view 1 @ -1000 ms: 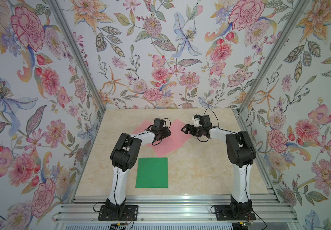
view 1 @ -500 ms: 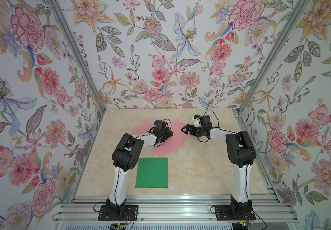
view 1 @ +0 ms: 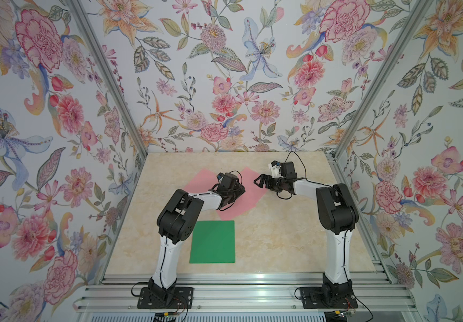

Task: Sort the scattered colored papers by color
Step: Pick up the colored paper from the center of the board.

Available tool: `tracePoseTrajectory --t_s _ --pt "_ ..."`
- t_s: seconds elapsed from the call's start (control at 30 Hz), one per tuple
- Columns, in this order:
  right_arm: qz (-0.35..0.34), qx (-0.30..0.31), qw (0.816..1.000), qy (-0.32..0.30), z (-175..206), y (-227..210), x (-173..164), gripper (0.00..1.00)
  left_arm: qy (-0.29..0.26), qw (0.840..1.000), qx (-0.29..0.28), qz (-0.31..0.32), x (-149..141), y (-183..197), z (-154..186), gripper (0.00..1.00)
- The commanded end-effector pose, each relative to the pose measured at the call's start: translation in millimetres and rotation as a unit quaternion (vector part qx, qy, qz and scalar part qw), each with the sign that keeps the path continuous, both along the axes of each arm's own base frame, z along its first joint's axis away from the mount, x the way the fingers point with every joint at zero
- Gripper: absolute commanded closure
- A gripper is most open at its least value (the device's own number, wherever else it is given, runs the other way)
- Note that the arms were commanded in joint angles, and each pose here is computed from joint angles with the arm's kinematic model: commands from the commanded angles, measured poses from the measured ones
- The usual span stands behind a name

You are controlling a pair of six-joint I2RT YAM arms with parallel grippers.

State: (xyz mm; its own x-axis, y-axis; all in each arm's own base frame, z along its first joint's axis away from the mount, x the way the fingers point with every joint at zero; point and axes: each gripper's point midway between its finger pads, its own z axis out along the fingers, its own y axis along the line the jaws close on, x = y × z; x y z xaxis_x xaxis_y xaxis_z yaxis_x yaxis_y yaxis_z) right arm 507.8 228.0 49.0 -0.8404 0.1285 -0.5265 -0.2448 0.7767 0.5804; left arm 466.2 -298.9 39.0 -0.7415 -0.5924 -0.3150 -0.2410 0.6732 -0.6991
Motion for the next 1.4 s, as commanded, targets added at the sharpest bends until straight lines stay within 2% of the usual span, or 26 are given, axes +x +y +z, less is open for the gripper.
tracePoseTrajectory --t_s 0.0,0.23,1.07,1.2,1.37 --pt "-0.004 0.000 1.000 0.031 -22 -4 -10 0.00 0.010 1.000 0.011 0.019 -14 6 2 0.41" --pt "-0.005 0.004 0.999 0.032 -22 -4 -10 0.00 0.016 1.000 0.009 0.020 -16 -1 -6 0.40" --pt "-0.005 0.012 0.999 0.040 -28 -3 -14 0.00 0.005 0.995 -0.081 0.058 8 -24 -28 0.40" --pt "-0.005 0.012 0.999 0.039 -27 -3 -14 0.00 -0.014 0.995 -0.090 0.050 19 -33 -22 0.40" --pt "-0.004 0.011 0.999 0.042 -29 -2 -15 0.00 -0.055 0.994 -0.094 0.019 38 -47 3 0.40"
